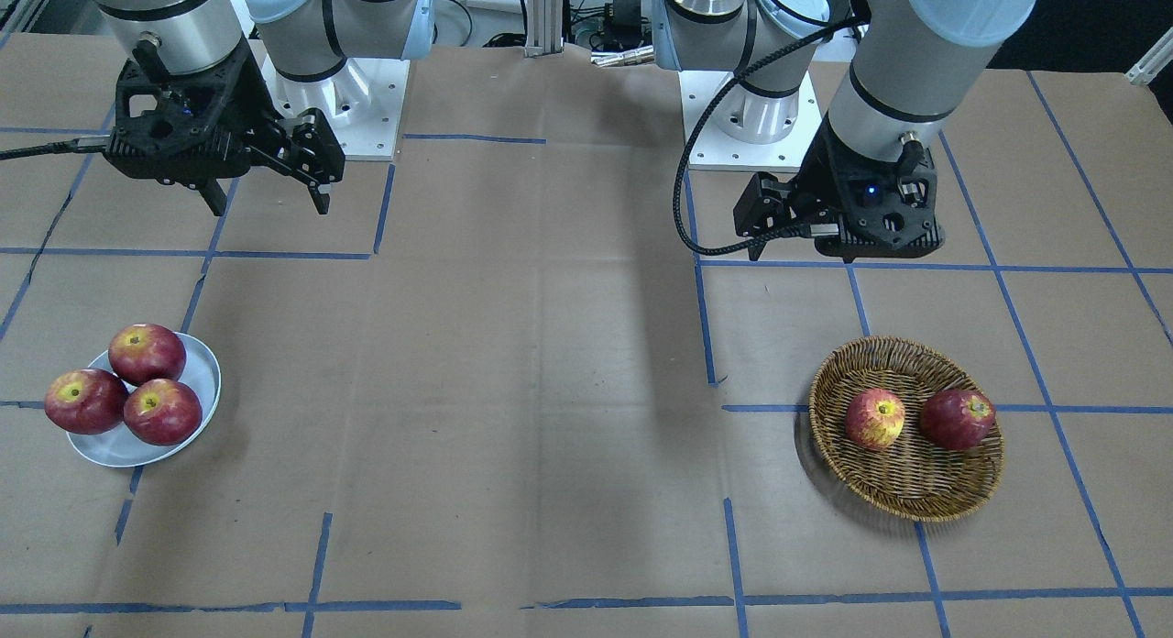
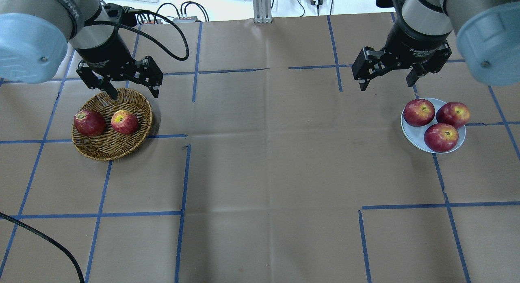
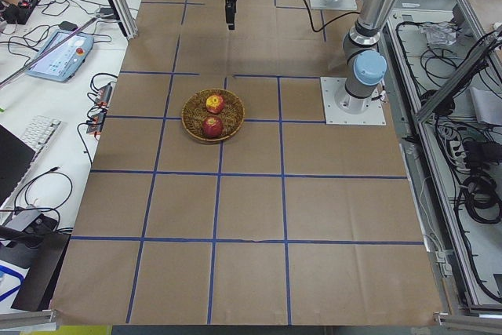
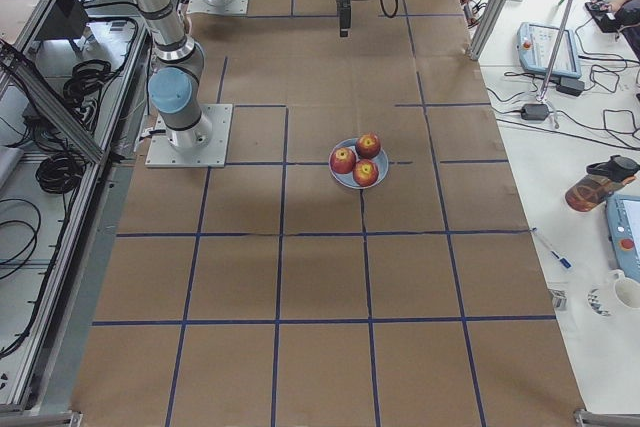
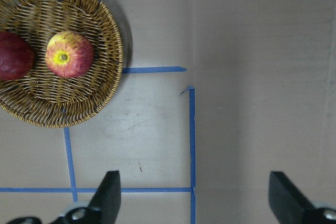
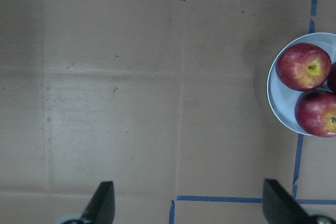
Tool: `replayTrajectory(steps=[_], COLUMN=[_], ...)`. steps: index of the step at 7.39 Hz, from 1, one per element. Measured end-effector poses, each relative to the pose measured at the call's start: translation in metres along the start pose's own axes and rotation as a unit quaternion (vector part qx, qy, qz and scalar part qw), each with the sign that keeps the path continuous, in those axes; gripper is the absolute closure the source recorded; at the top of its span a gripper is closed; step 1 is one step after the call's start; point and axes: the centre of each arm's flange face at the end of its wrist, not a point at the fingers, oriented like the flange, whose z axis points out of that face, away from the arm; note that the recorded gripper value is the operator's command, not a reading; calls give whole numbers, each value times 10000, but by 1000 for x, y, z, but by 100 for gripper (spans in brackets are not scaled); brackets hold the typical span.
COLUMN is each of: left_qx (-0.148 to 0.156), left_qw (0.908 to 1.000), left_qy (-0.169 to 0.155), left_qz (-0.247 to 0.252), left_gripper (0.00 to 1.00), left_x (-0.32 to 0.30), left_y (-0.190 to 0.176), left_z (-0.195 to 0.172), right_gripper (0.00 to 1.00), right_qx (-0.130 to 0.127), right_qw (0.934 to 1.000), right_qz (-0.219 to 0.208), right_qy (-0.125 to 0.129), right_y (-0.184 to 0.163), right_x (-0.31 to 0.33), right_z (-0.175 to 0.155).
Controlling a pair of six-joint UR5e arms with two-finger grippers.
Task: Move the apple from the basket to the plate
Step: 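Lower the left gripper into the basket around the yellow-red streaked apple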
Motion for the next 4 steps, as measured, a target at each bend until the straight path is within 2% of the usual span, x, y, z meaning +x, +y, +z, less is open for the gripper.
replayTrajectory(steps=[2,3,4], left_qx=[425,472,465], left_qw=[9976,9962,9951], left_qy=[-90,-111,-88], left_qz=[536,720,873], left_gripper=[2,2,7], left_x=[-38,-60,-87], left_y=[-32,-45,-57], left_z=[34,62,94], right_gripper=[0,0,0], right_qx=[-41,-43,-48], right_qw=[10000,10000,10000], right_qz=[2,2,2], right_qy=[-6,-7,-9], right_y=[-1,-1,-1], right_x=[0,0,0], right_z=[3,3,3])
